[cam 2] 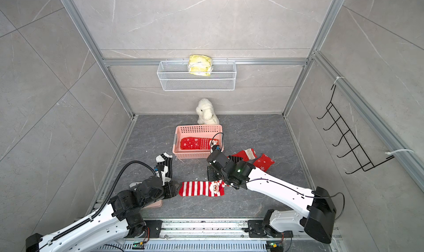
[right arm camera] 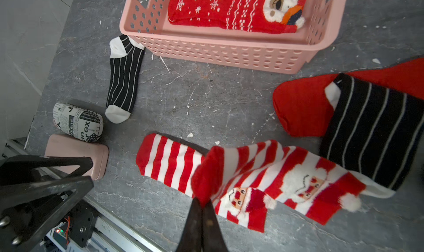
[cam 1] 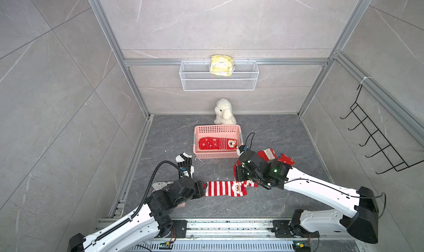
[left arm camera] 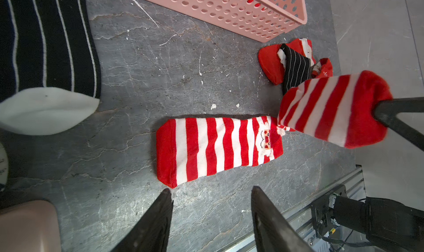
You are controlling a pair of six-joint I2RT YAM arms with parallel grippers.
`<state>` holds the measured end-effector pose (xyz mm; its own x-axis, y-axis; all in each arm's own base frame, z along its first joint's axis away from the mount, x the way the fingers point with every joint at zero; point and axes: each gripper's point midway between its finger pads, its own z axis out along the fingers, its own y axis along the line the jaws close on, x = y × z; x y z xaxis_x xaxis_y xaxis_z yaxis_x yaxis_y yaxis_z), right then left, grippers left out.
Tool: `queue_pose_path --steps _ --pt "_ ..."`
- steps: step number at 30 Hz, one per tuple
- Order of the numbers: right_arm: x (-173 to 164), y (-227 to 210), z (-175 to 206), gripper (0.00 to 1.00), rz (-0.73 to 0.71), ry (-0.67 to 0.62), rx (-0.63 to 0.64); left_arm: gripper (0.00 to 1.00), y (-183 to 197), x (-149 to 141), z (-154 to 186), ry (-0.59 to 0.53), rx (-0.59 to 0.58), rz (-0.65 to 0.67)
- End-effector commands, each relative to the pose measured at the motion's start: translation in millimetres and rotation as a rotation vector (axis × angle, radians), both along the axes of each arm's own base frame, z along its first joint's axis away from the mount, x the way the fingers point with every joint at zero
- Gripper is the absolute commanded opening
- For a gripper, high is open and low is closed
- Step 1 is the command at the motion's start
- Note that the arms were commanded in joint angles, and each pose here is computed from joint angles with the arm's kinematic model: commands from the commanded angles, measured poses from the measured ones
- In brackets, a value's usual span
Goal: Place the socks together as a pair
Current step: Flatten out the sock.
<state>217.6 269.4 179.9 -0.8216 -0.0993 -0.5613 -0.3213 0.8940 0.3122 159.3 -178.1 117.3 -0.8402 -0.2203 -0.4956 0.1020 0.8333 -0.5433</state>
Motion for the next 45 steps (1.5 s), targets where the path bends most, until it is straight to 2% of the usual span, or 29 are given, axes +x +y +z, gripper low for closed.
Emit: queue_pose_path --steps 1,6,13,20,29,30,34,36,39,45 --pt "-11.2 -24.7 11.9 0.00 -0.021 -0.020 -0.027 0.57 -1.2 4.5 4.9 -0.008 -0.009 0.020" --pt "-22.2 -50.0 28.0 0.00 -0.033 -0.053 -0.034 0.57 -3.6 6.1 4.1 -0.005 -0.007 0.020" --pt "-44.1 -52.0 40.9 0.00 0.035 -0.033 0.026 0.58 -6.0 7.3 2.0 0.003 -0.003 0.019" --pt "-59.9 -25.7 41.9 0.00 0.133 0.014 0.067 0.58 -4.8 7.1 1.8 0.006 -0.006 0.028" --pt "-52.0 24.3 33.6 0.00 0.143 0.012 0.097 0.59 0.6 4.9 -2.0 0.010 -0.003 0.042" --pt "-49.6 30.2 30.1 0.02 0.140 0.012 0.092 0.59 1.8 4.9 -2.8 0.010 -0.002 0.047" --pt "-43.9 47.5 14.5 0.49 0.132 0.020 0.071 0.59 3.9 4.2 -4.4 0.010 -0.004 0.054" --pt "-39.2 41.4 9.4 0.63 0.099 0.008 0.040 0.59 4.3 3.3 -5.5 0.014 -0.005 0.053" --pt "-34.3 20.4 10.0 0.67 0.033 -0.030 0.007 0.59 1.5 1.9 -6.8 0.021 -0.016 0.042" --pt "-31.1 -39.9 1.8 0.67 -0.112 -0.103 -0.065 0.57 -20.9 0.9 -9.9 0.054 -0.077 -0.014"
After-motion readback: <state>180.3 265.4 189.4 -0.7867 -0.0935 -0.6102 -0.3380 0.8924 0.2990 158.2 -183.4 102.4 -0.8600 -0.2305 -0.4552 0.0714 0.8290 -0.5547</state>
